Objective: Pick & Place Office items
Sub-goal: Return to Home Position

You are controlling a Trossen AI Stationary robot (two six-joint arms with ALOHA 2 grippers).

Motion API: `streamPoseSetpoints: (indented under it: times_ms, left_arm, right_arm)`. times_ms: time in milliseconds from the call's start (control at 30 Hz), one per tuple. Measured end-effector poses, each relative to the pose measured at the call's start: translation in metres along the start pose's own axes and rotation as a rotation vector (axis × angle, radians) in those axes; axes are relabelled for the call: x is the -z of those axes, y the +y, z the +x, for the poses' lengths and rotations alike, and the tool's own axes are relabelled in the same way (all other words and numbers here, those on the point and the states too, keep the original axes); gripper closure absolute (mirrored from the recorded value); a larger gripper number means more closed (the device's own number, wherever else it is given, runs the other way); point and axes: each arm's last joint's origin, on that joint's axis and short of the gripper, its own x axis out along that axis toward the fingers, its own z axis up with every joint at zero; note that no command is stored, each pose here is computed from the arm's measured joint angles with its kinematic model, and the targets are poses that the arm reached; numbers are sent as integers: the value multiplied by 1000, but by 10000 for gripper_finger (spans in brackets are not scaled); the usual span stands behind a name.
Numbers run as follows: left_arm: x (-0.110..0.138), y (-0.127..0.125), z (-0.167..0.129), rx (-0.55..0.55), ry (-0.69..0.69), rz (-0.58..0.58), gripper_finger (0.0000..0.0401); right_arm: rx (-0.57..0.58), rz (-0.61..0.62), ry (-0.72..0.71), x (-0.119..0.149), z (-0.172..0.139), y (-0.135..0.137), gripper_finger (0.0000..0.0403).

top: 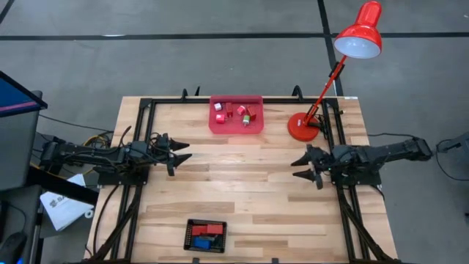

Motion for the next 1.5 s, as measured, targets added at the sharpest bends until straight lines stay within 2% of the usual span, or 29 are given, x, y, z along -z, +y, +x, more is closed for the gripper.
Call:
streamPoseSetpoints:
  times_ms: [233,433,633,1500]
  left_arm:
    - [0,0,0,1,-3,-1,160]
    - [-1,0,0,2,-7,-2,160]
    - [-1,0,0,0,-7,-2,160]
    - [-1,0,0,-1,-7,-2,160]
  right_arm:
    - [-79,-59,-130,-5,-6,3,195]
    - [-120,-39,-229,-9,-12,3,195]
    - [-139,118,-221,-9,-12,3,195]
    - [-140,123,-221,-9,-12,3,195]
